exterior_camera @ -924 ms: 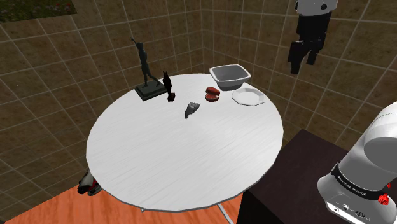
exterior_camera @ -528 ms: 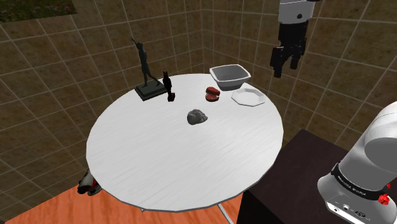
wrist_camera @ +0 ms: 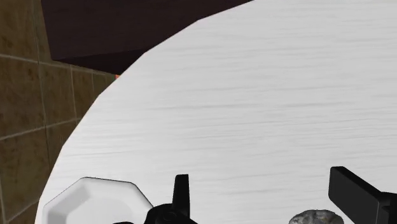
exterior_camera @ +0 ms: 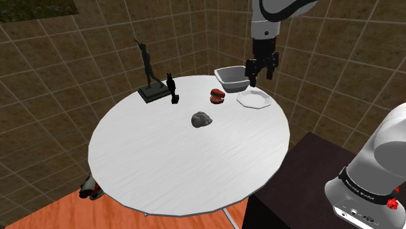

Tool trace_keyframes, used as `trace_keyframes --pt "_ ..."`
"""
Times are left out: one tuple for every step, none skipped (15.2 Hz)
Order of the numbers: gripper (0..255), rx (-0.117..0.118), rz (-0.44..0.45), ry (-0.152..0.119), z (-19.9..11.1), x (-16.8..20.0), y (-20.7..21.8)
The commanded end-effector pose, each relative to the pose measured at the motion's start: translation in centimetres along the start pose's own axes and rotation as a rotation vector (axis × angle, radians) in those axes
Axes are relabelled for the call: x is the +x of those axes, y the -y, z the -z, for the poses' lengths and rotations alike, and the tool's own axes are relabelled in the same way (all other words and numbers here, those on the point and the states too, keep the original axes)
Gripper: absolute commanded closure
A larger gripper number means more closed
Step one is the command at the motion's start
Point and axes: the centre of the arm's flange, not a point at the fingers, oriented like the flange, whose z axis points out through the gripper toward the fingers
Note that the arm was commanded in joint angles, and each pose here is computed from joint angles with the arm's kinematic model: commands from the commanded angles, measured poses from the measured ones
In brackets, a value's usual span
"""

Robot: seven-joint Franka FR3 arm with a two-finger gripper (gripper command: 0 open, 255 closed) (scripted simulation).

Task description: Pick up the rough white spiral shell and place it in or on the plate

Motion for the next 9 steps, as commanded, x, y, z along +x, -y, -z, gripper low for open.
trace_keyframes --pt "0 0.013 0.0 0.005 -0.9 2.1 1.0" --pt "0 0.02 0.001 0.007 -1.3 3.2 1.5" --pt "0 0.026 0.001 0.009 -1.8 4.4 2.1" --pt "0 0.033 0.001 0.012 -2.2 5.5 2.6" --pt "0 0.039 0.001 0.014 -2.7 6.6 3.1" --pt "0 0.045 0.002 0.016 -3.1 7.7 3.7" --pt "0 0.052 0.002 0.019 -3.5 8.8 4.2" --pt "0 0.058 0.002 0.021 -4.0 9.9 4.8" --pt "0 0.065 0.002 0.024 -4.4 11.0 5.3"
